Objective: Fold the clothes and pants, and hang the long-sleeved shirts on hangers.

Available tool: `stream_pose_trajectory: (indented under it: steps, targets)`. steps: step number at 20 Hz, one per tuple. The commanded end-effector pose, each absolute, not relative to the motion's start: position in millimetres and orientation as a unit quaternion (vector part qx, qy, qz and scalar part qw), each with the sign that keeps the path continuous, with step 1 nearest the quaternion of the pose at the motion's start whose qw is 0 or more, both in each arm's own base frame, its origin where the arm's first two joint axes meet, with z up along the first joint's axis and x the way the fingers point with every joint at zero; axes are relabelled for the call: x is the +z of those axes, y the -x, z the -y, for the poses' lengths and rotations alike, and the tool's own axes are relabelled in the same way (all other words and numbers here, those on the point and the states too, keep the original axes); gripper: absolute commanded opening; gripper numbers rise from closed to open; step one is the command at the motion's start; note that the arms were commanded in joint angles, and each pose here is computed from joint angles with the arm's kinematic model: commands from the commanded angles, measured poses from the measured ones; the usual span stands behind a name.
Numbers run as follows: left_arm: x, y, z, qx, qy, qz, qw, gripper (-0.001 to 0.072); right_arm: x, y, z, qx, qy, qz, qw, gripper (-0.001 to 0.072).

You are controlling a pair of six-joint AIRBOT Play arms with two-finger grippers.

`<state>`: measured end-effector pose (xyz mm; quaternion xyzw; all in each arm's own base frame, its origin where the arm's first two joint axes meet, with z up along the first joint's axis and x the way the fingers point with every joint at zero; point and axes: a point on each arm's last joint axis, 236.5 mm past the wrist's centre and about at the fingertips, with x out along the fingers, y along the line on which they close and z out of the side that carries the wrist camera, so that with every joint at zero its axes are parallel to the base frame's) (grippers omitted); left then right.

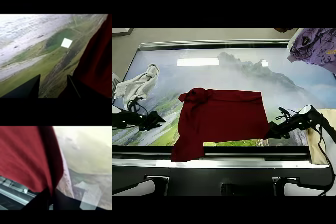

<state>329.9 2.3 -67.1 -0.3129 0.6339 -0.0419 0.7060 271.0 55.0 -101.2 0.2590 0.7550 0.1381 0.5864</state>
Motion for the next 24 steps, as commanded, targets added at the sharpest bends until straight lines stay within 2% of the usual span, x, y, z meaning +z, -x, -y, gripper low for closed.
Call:
stream_pose_trajectory:
  steps: [1,3,7,13,18,19,20,21,24]
  targets:
    - [-82,-333,35,-0.086,0.275,-0.63,0.721,0.0394,-91,-274,-55,0.139,-0.253,-0.747,0.599,0.0027]
    - [-86,-336,52,-0.1,0.255,-0.63,0.727,0.0394,-87,-276,-55,0.139,-0.251,-0.741,0.607,0.0027]
    - [-94,-328,73,-0.118,0.245,-0.65,0.71,0.0394,-86,-277,-55,0.136,-0.253,-0.74,0.609,0.0027]
    - [-99,-296,90,-0.139,0.267,-0.684,0.664,0.0394,-86,-277,-56,0.137,-0.256,-0.739,0.608,0.0027]
    - [-107,-285,102,-0.135,0.305,-0.684,0.648,0.0382,-86,-277,-56,0.137,-0.255,-0.739,0.609,0.0027]
    - [-106,-288,104,-0.134,0.313,-0.68,0.649,0.0296,-85,-278,-56,0.137,-0.255,-0.738,0.61,0.0027]
    - [-105,-291,106,-0.134,0.32,-0.675,0.651,0.0117,-84,-278,-56,0.138,-0.256,-0.737,0.611,0.0027]
    - [-103,-295,107,-0.133,0.327,-0.669,0.654,0.0018,-82,-279,-56,0.138,-0.256,-0.734,0.614,0.0027]
    - [-93,-309,107,-0.137,0.331,-0.652,0.668,0.0017,-57,-297,-72,0.174,-0.277,-0.693,0.642,0.0027]
